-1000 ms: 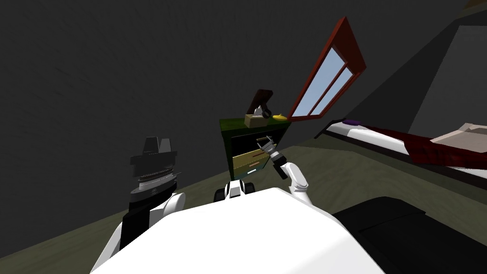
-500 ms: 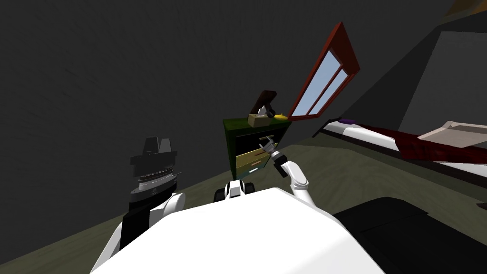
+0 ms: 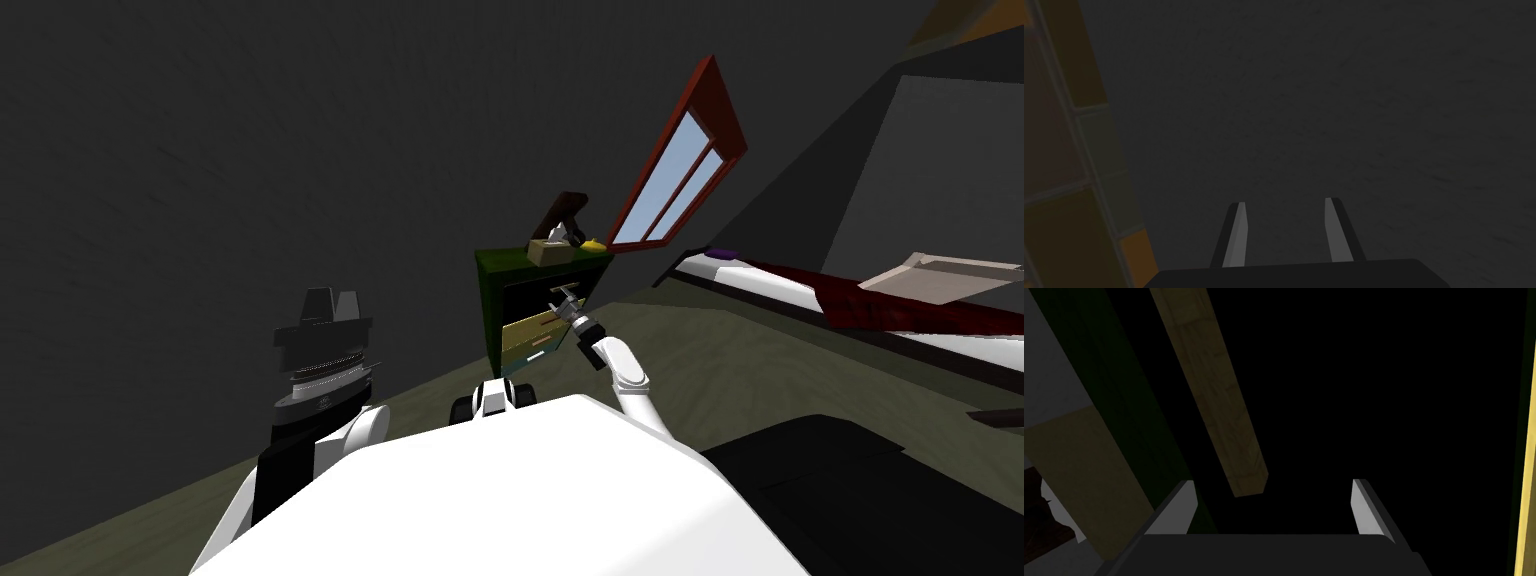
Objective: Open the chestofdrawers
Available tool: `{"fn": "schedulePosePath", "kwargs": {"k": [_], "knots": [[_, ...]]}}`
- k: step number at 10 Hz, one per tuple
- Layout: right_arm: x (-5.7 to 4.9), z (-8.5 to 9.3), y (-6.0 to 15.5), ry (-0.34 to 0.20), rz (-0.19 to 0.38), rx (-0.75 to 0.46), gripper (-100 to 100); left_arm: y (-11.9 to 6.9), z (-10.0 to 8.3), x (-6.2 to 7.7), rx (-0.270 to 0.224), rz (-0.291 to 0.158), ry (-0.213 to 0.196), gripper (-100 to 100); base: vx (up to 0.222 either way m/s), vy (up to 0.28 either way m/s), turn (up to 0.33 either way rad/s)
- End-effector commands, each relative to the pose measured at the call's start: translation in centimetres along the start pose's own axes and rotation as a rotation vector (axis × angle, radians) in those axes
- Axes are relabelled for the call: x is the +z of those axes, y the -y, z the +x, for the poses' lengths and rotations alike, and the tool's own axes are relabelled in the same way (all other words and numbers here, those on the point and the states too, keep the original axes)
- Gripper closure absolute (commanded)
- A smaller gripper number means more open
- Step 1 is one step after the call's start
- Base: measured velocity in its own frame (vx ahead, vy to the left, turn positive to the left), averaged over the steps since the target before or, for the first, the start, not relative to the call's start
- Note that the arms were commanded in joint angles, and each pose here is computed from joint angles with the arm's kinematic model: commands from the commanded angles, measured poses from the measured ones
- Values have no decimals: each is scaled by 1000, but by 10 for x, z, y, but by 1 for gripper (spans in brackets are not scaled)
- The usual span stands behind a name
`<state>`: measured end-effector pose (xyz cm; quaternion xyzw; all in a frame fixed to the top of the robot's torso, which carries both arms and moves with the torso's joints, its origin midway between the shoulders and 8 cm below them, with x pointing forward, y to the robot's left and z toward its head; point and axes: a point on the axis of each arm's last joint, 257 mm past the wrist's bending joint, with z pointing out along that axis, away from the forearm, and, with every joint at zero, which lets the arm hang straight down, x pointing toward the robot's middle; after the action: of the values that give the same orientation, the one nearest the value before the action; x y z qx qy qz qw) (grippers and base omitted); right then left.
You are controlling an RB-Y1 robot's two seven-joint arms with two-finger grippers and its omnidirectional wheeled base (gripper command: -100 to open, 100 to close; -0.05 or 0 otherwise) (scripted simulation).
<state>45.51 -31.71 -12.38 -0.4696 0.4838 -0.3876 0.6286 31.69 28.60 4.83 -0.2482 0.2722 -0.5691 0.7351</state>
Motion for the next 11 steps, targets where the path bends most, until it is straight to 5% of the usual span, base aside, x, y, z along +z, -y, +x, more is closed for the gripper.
{"fn": "schedulePosePath", "kwargs": {"k": [1,2,3,8,9,11], "knots": [[-1,6,8,2,-2,-7,-100,0,0,0,0,0,0,0,76,57,-20],[0,3,5,1,-2,-10,-100,0,0,0,0,0,0,0,49,35,-9],[0,4,6,1,-1,-7,100,0,0,0,0,0,0,0,7,6,2],[-2,-3,11,20,-1,-7,100,0,0,0,0,0,0,0,-157,-46,-45],[-4,1,13,19,-8,-13,-100,0,0,0,0,0,0,0,68,40,1],[-5,4,15,18,-13,-18,-100,0,0,0,0,0,0,0,138,60,0]]}}
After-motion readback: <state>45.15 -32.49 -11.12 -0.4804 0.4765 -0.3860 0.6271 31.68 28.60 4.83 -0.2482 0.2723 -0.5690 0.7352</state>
